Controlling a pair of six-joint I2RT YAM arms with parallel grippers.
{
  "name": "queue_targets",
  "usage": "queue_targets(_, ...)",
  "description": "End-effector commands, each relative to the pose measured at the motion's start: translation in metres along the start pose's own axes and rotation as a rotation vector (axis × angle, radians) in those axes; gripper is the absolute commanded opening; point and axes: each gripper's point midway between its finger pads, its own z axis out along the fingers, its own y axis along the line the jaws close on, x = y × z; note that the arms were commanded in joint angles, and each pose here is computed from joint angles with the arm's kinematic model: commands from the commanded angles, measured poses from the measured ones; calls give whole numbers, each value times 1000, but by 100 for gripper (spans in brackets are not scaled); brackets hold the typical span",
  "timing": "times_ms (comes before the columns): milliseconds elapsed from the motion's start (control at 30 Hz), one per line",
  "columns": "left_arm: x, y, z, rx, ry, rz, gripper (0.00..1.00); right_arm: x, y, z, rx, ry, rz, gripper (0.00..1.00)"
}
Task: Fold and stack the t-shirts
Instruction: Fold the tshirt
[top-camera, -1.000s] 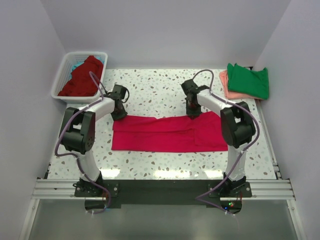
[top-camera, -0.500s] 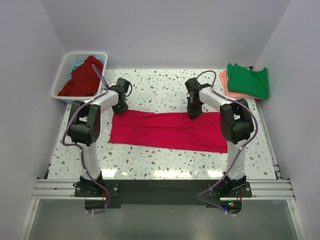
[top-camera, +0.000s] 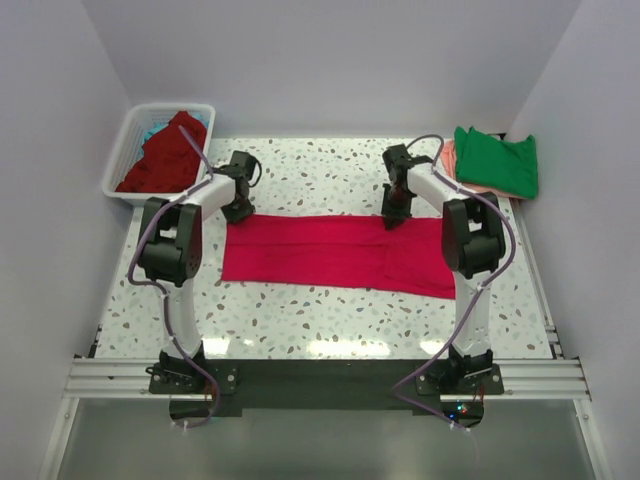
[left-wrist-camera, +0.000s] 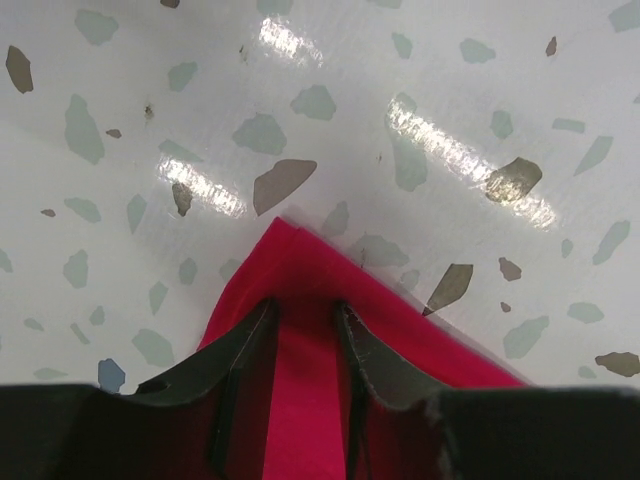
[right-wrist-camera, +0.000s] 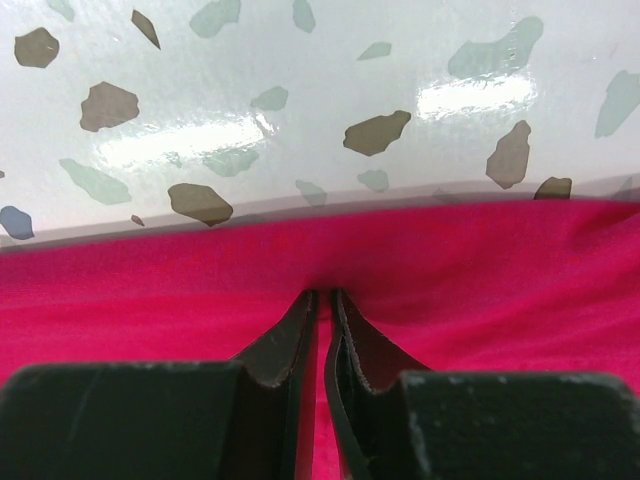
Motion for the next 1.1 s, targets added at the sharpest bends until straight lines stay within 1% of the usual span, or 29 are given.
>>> queue_targets(0, 17, 21, 32, -97, 67, -12, 34, 14, -35, 29, 125, 37, 2, 12)
queue_targets(200, 4, 9, 39, -76, 44, -45, 34, 25, -44, 20, 135, 29, -1, 12)
queue_targets(300, -2, -3, 37, -16, 30, -50, 33, 27, -44, 14, 120, 8, -8, 12)
queue_targets(433, -21, -19, 20, 93, -42, -37, 33, 18, -40, 1, 90, -55, -7, 12)
queue_targets(467, -25, -20, 16, 106, -61, -32, 34, 12, -38, -11, 75, -94, -5, 12)
queue_targets(533, -36, -24, -1, 144, -120, 5, 34, 10, -39, -20, 68, -130, 10, 15)
queue_targets(567, -40, -23, -7, 152, -139, 14, 34, 3, -35, -34, 46, -180, 21, 15)
queue_targets(633, -48, -24, -27, 183, -193, 60, 35, -1, -38, -45, 45, -219, 43, 20)
queue_targets(700, -53, -24, -41, 207, -219, 110, 37, -6, -39, -62, 40, -264, 67, 27)
queue_targets(800, -51, -23, -56, 221, -213, 163, 39, -3, -45, -74, 56, -278, 99, 36)
queue_targets(900, -42, -24, -64, 242, -192, 214, 42, 5, -53, -77, 93, -269, 140, 41)
queue_targets(1067, -28, -35, -66, 325, -136, 291, 44, 29, -73, -65, 196, -201, 195, 42)
